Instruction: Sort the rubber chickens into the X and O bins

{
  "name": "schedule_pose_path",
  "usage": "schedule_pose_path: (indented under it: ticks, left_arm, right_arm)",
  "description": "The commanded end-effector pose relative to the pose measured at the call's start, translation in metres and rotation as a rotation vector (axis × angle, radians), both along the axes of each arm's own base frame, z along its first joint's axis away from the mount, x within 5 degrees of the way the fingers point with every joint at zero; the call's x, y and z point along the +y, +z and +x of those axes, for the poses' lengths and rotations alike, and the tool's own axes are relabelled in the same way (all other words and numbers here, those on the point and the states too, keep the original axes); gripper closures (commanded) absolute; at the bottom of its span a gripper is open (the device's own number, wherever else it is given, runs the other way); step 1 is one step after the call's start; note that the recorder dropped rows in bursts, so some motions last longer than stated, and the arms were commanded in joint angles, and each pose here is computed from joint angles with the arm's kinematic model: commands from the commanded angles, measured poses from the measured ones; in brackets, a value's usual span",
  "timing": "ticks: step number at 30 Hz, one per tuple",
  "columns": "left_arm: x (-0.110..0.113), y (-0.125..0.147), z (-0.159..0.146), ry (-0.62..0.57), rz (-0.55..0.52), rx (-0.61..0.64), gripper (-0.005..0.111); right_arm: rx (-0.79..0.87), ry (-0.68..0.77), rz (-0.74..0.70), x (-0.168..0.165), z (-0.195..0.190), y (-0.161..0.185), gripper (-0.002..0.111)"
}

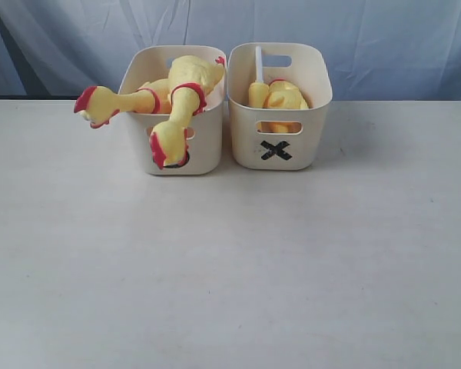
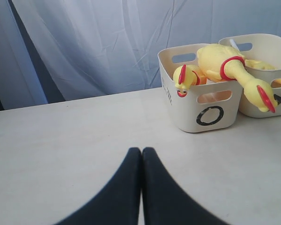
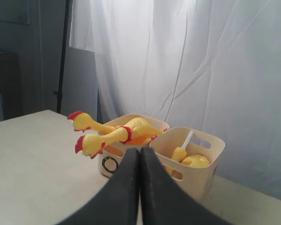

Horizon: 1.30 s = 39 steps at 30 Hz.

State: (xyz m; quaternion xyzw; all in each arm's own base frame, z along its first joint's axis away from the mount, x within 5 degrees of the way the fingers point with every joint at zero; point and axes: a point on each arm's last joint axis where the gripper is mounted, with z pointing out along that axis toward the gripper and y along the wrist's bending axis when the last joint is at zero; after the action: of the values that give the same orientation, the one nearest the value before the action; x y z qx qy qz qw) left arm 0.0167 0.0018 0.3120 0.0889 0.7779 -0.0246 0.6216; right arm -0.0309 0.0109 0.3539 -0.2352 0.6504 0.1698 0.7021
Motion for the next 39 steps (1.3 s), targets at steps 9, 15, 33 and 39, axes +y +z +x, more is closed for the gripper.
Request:
schedule_pose_path:
  ticks: [9,15,33,39]
  left_arm:
    - [0.004,-0.001,-0.016,0.079,-0.011,-0.082,0.107]
    - [0.004,-0.001,-0.017,0.124,-0.007,-0.083,0.107]
    - [0.004,-0.001,-0.017,0.158,0.0,-0.084,0.107]
    - [0.004,-0.001,-0.017,0.172,0.001,-0.084,0.107]
  right_arm:
    - [0.096,0.028,-0.067,0.002,-0.003,-0.012,0.108]
    - [0.096,0.028,-0.067,0.002,-0.003,-0.012,0.108]
    - [0.1,-0.064,-0.062,0.005,-0.001,-0.012,0.108]
    - [0.106,-0.201,-0.056,0.009,0.001,-0.012,0.108]
